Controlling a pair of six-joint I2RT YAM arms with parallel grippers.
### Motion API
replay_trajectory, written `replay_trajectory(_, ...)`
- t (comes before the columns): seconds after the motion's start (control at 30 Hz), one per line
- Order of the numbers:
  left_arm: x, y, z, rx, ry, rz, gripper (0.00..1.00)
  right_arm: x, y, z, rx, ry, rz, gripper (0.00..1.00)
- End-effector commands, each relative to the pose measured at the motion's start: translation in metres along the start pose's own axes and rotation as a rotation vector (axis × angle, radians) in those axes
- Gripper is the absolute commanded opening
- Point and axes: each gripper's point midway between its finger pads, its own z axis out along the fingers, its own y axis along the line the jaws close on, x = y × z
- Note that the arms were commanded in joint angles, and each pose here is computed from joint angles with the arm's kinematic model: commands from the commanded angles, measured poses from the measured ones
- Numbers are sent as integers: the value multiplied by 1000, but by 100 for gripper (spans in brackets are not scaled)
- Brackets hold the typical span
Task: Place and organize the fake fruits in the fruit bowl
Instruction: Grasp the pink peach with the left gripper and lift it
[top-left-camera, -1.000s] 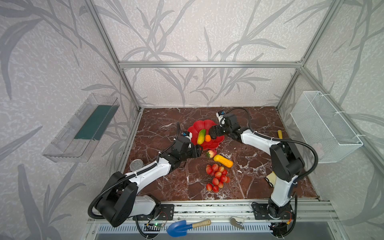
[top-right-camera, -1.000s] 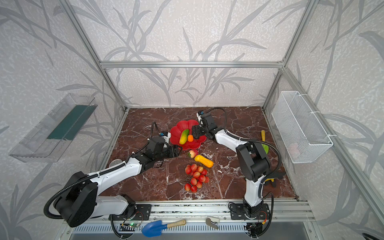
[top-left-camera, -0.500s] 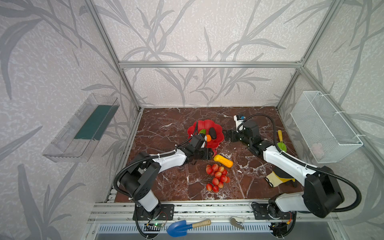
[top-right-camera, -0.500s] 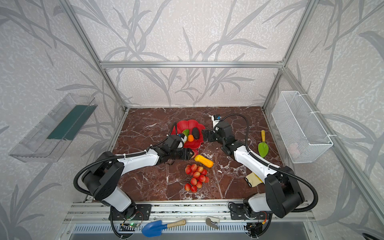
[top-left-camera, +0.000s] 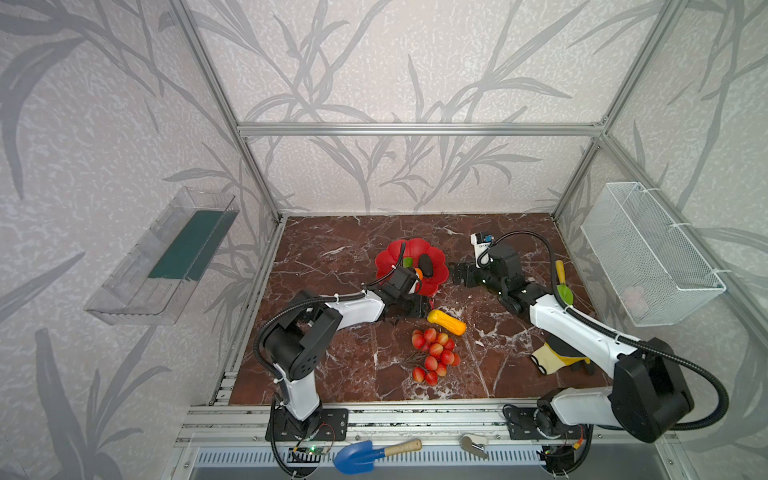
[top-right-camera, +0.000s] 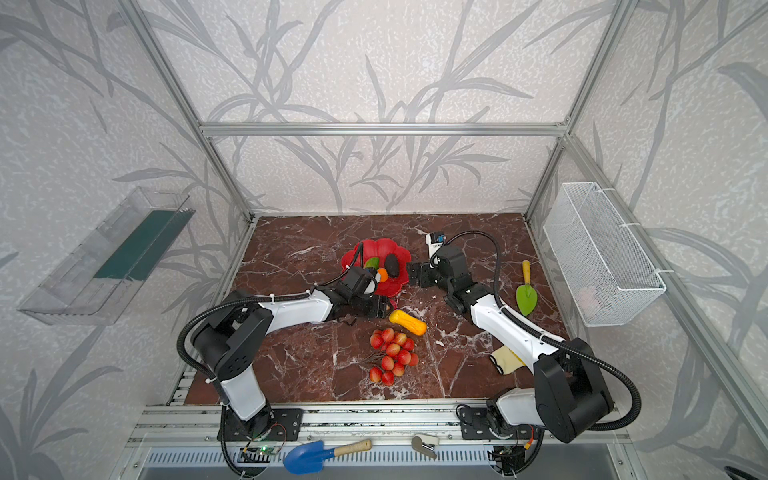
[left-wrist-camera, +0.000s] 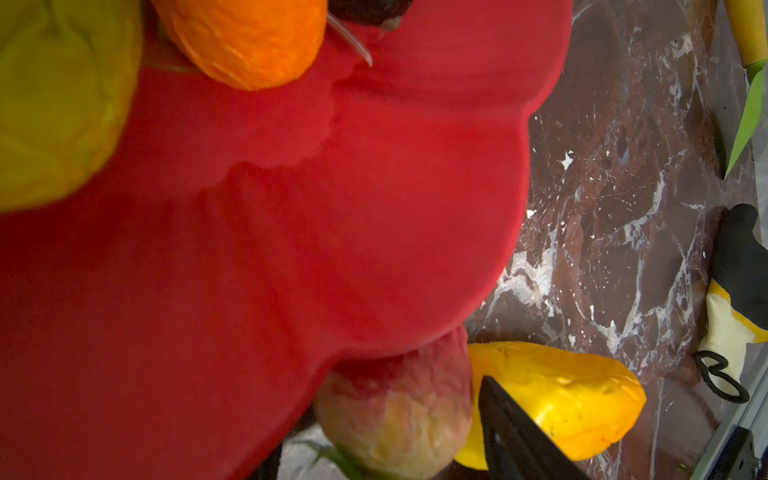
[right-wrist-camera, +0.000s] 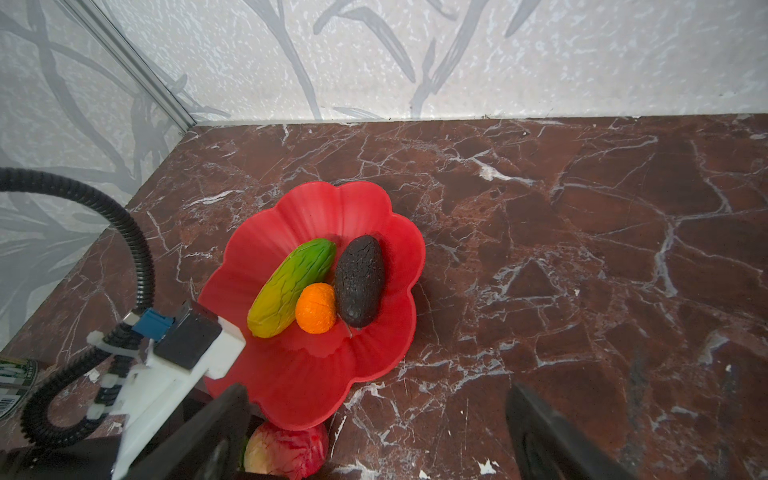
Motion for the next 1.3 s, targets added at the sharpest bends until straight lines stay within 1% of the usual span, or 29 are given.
replay_trajectory(0.0,-10,-5,2,7,-19,-6,73,-4,-1,-5,4,-15,-5,96)
replay_trajectory(0.07,-12,-5,3,6,-21,-9,72,-4,-1,-5,4,-13,-8,96)
replay_trajectory(0.17,-14,-6,6,9,-23,-9,67,-3,-2,-4,8,-11,-9,96)
replay_trajectory(0.33,-14,-9,6,21,-23,-5,46,-1,-3,-4,12,-7,-11,96)
replay_trajectory(0.43,-12,-10,1,30,-21,-4,39,0,-3,-5,13,-6,-11,96)
replay_trajectory(0.63,3,-20,-21,122,-30,3,39,4,-5,2,17,7,-11,96)
replay_trajectory(0.77,7,-38,-42,206,-31,44,39,8,-7,11,19,20,-9,96)
replay_trajectory(0.83,-2,-46,-56,222,-65,68,39,11,-9,16,24,32,-11,96)
replay_trajectory(0.9,-17,-51,-71,208,-117,97,39,13,-11,19,30,46,-16,96)
replay_trajectory(1.03,-48,-51,-90,192,-214,138,40,19,-13,20,32,67,-27,96)
replay_trajectory(1.13,-71,-46,-90,186,-240,154,41,27,-14,17,35,90,-33,96)
replay_trajectory(1.2,-84,-39,-83,176,-246,168,41,33,-16,15,37,109,-34,96)
replay_trajectory(1.27,-98,-32,-74,193,-244,156,41,39,-17,13,38,122,-36,96)
